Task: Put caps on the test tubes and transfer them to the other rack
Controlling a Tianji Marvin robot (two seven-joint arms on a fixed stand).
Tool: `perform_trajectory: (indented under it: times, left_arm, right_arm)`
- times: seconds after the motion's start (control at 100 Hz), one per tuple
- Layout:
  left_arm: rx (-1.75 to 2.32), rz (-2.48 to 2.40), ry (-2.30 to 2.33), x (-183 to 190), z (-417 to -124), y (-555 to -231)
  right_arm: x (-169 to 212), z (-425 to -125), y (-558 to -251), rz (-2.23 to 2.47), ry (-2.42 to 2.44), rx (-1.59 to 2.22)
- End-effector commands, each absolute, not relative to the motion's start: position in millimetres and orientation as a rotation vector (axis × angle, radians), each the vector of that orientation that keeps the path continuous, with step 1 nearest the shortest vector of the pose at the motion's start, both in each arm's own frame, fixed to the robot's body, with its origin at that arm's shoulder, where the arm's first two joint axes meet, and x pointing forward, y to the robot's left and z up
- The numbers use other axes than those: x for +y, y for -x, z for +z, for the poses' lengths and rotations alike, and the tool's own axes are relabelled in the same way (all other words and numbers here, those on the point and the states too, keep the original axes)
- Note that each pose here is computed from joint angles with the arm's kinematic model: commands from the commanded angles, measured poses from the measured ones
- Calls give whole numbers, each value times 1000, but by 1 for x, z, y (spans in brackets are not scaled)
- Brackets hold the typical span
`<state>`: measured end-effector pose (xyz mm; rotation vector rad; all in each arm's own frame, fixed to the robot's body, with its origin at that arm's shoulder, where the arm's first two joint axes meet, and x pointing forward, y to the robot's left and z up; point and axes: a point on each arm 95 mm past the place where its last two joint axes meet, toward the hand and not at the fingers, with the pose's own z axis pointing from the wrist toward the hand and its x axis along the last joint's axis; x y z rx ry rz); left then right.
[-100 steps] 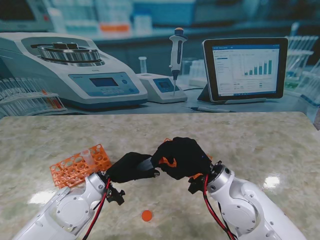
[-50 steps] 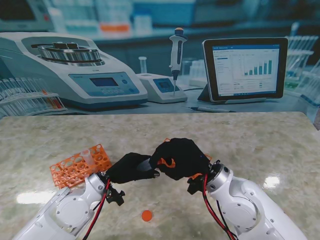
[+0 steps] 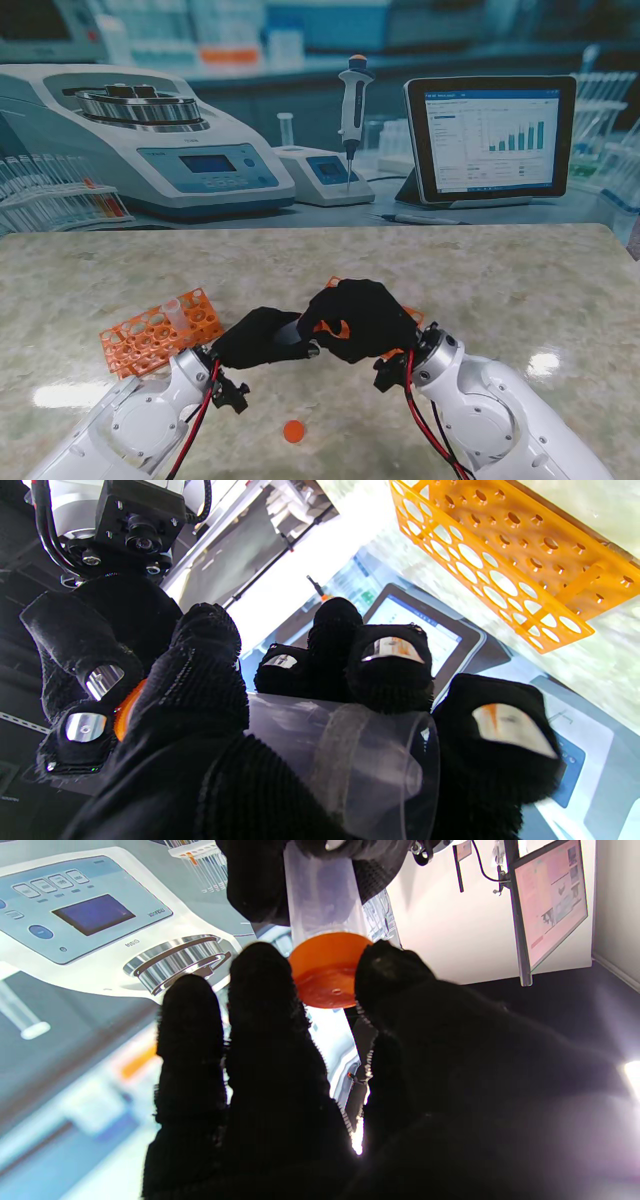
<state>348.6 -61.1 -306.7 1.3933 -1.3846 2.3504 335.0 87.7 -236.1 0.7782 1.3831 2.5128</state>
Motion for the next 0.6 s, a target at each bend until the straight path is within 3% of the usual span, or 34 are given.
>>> perform_trajectory:
  times: [0.0,0.59]
  left_arm:
    - [-1378,2362,-1364,-66,-300,-348]
    - [-1376,2361,-1371,-66,-300,-348]
  right_arm:
    - [91,-244,-331,2511,-788,1407]
    - [85,-239,-331,2512,-750,1358]
